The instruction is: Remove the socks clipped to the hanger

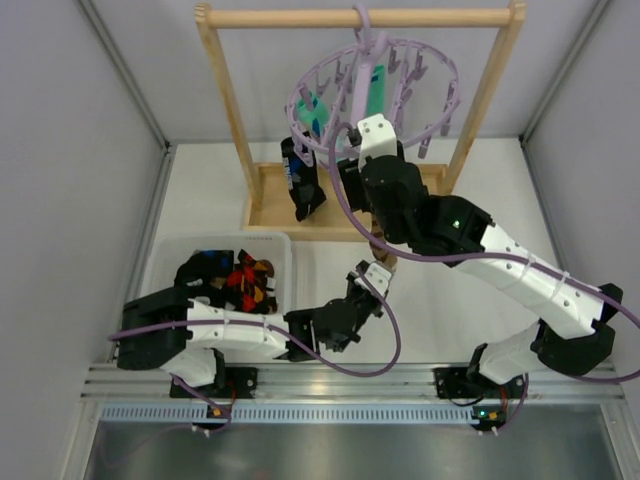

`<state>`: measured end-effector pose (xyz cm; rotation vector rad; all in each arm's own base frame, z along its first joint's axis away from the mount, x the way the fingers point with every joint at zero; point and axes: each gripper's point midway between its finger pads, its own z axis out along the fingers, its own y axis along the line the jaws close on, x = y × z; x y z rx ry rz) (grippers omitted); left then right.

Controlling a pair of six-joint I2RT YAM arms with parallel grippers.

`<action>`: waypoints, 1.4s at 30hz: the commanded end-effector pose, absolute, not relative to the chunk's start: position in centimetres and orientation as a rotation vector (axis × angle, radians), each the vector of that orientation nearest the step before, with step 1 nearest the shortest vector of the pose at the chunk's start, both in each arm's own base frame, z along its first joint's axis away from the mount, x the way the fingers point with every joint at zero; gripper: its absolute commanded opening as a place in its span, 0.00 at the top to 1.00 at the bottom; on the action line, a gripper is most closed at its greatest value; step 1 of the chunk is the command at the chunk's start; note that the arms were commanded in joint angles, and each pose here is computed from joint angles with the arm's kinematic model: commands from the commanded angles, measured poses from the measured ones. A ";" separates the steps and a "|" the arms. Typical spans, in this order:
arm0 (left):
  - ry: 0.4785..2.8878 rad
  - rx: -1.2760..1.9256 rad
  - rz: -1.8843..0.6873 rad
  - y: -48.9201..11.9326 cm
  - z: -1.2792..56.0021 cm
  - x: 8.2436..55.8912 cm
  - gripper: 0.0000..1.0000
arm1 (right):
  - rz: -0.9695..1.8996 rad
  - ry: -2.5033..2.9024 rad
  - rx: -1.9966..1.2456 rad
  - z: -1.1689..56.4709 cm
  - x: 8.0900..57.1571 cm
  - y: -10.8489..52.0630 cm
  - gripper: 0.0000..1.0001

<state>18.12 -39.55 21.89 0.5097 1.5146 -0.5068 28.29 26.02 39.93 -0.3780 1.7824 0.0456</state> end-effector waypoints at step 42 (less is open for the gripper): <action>1.699 -0.042 -0.253 -20.3 28.5 23.9 1.00 | 0.066 1.750 -0.211 40.2 30.9 18.5 0.75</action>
